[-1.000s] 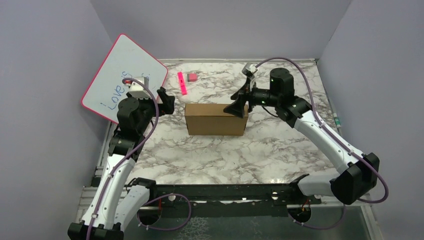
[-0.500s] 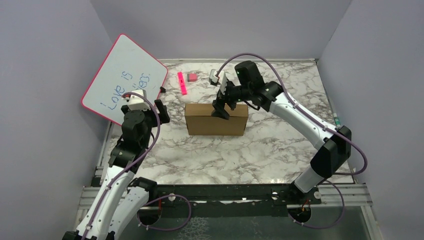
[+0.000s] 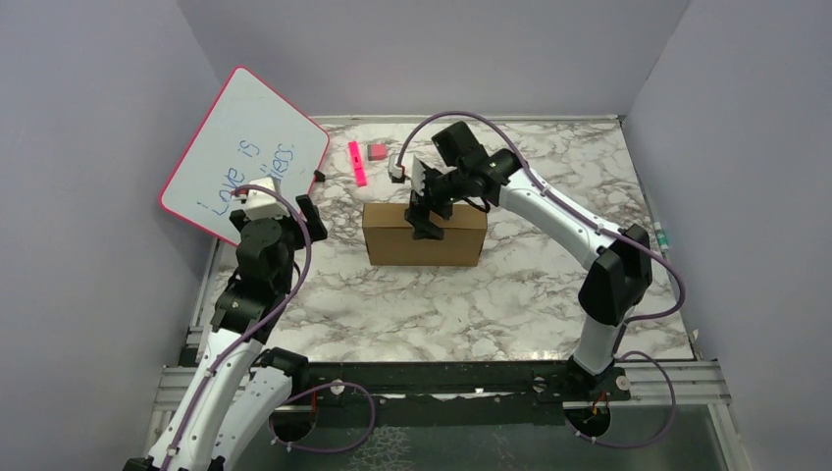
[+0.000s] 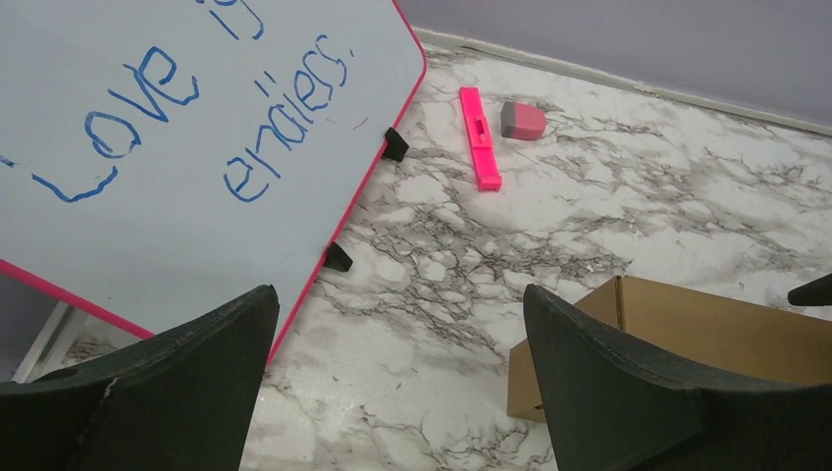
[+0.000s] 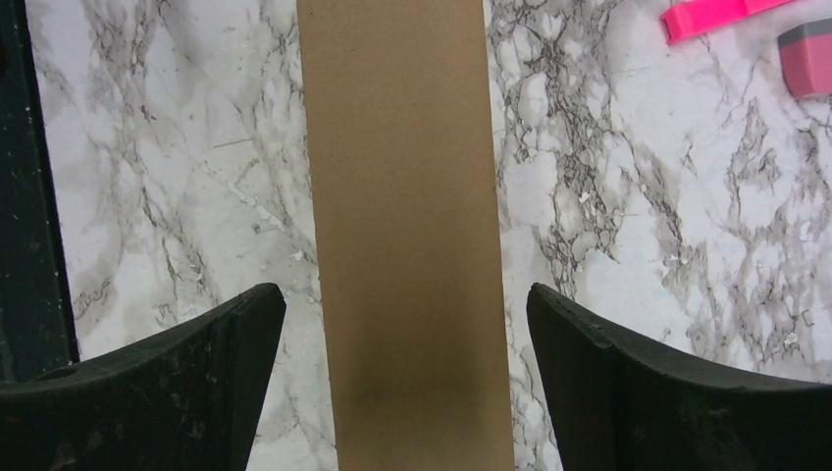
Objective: Fold the paper box
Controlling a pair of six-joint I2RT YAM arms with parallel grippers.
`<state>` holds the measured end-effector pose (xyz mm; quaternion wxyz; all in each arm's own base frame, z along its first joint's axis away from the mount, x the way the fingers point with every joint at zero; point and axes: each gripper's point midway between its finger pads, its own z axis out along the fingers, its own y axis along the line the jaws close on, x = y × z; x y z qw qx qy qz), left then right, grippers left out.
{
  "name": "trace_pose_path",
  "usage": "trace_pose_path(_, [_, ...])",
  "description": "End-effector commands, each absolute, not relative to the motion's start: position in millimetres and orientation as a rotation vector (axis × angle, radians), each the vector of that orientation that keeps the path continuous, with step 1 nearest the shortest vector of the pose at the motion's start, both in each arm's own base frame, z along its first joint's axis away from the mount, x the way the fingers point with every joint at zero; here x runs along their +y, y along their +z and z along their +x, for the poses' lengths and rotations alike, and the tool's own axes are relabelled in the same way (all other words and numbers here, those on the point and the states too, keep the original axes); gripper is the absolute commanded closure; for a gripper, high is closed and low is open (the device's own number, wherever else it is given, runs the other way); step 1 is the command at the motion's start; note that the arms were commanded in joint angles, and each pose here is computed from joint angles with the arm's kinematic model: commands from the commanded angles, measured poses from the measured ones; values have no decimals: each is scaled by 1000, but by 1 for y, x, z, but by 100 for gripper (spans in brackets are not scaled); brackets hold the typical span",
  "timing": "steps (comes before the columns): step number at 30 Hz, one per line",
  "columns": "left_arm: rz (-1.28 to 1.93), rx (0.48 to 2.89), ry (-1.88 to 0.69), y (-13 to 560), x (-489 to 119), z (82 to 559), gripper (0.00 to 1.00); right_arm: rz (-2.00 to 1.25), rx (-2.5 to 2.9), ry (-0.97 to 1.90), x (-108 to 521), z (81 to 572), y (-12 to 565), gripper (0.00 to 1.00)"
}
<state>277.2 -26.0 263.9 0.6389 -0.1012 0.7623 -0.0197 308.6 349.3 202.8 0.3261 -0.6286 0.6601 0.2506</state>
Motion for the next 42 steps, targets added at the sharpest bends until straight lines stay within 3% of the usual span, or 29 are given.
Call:
trace_pose_path(1, [-236, 1735, -28, 260, -23, 275, 5, -1691, 1753, 617, 350, 310, 193, 3])
trace_pose_path(13, [-237, 1728, -43, 260, -25, 275, 5, -1705, 1823, 520, 343, 304, 187, 31])
trace_pose_path(20, [-237, 1722, -48, 260, -25, 275, 5, -1618, 1748, 328, 329, 310, 210, 38])
trace_pose_path(28, [-234, 1721, -54, 259, -27, 276, 5, -1506, 1502, 18, 311, 347, 232, 36])
trace_pose_path(42, [-229, 1708, -51, 260, -26, 275, 5, -1464, 1205, -292, 299, 349, 185, 24])
